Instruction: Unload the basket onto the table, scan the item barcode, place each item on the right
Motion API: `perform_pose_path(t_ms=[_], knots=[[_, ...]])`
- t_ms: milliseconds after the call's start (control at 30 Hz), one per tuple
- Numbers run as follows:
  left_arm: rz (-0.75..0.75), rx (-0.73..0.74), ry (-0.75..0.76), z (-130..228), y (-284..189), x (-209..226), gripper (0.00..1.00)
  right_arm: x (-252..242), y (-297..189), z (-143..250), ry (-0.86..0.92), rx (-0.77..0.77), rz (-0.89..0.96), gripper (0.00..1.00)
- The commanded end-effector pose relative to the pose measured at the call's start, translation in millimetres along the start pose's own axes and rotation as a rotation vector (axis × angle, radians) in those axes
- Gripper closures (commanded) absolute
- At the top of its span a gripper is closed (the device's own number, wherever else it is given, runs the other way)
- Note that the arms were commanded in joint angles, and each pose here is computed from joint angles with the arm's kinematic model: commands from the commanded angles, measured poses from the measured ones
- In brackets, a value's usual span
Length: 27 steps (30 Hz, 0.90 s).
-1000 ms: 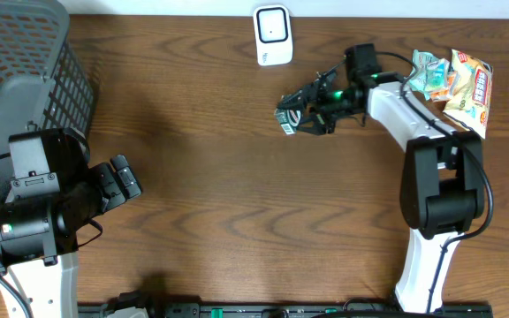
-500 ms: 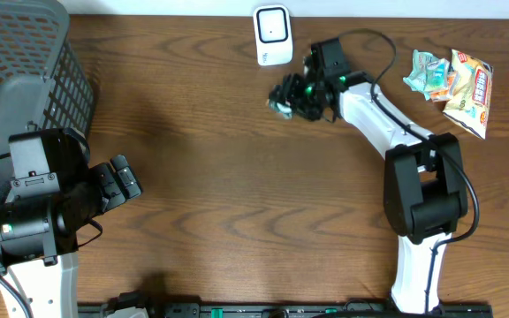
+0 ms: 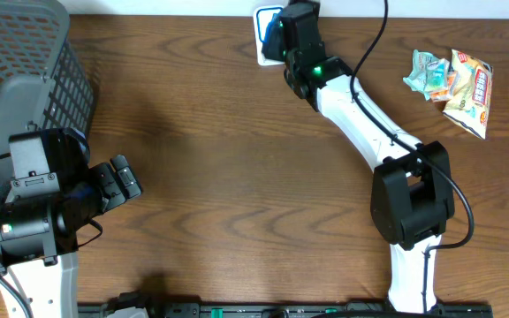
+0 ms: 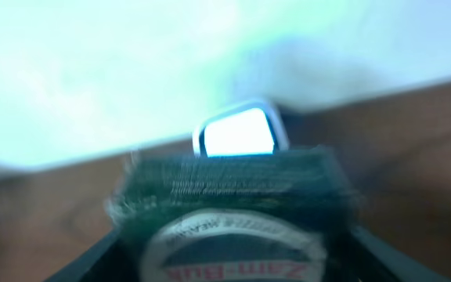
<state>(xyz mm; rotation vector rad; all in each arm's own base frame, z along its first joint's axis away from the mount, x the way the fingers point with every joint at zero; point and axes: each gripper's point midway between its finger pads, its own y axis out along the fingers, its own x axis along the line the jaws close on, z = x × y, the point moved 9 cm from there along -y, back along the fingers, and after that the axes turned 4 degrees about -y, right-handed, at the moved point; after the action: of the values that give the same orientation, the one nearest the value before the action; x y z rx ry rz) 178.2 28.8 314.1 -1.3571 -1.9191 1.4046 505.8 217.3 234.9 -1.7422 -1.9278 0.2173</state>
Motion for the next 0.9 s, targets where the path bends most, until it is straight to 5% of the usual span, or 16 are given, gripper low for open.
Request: perform_pose_path(t_ms=[0, 433, 867], knots=[[-0.019, -0.004, -0.014, 0, 1, 2, 0.02, -5, 12, -5, -0.057, -0.09, 0.069, 0.35], [-0.019, -0.004, -0.014, 0, 1, 2, 0.02, 1, 34, 4, -0.04, -0.098, 0.024, 0.33], [-0.019, -0.004, -0.014, 0, 1, 2, 0.02, -10, 23, 68, -0.117, 0.382, -0.02, 0.14]])
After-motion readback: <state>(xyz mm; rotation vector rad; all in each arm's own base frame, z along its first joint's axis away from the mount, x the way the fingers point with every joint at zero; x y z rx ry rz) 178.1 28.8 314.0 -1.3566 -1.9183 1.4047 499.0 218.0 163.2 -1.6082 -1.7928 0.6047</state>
